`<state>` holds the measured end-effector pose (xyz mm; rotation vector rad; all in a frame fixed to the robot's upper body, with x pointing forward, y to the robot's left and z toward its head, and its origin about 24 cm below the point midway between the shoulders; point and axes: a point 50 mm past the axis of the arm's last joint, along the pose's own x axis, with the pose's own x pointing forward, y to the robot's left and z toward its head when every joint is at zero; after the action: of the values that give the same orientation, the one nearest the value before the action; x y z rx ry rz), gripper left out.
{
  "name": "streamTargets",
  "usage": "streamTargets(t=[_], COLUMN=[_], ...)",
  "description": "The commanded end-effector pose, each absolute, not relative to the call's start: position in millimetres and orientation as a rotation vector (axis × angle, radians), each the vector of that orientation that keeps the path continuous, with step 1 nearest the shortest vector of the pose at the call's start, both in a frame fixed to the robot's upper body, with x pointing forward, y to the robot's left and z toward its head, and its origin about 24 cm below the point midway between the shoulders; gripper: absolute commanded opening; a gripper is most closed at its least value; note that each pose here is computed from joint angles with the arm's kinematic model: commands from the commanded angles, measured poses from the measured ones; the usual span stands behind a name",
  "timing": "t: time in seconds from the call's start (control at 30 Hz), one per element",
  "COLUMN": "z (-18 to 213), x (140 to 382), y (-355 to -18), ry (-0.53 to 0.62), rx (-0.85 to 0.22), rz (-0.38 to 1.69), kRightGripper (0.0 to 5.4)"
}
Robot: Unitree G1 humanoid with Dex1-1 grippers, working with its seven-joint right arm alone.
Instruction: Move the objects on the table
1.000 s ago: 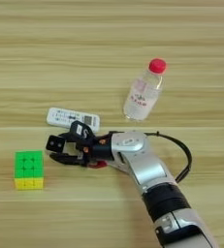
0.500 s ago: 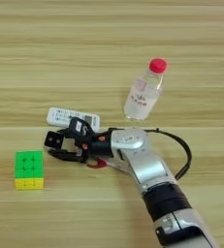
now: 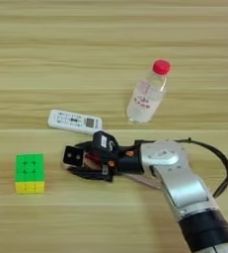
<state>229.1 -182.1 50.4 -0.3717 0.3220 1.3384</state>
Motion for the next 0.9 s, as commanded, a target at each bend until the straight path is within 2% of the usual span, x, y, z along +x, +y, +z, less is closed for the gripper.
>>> streamTargets(t=[0.03, 0.2, 0.57, 0.87, 0.9], z=[72.5, 68.9, 55.3, 51.1, 51.0], x=[223.0, 211.7, 204.7, 203.9, 204.0], y=[-189.5, -189.8, -190.5, -189.9, -189.8], ry=[0.273, 0.318, 0.39, 0.401, 0.4], rx=[-0.443, -0.445, -0.474, -0.491, -0.491], rz=[1.386, 1.471, 1.514, 1.521, 1.521], kRightGripper=[2.48, 2.48, 2.48, 2.48, 2.66])
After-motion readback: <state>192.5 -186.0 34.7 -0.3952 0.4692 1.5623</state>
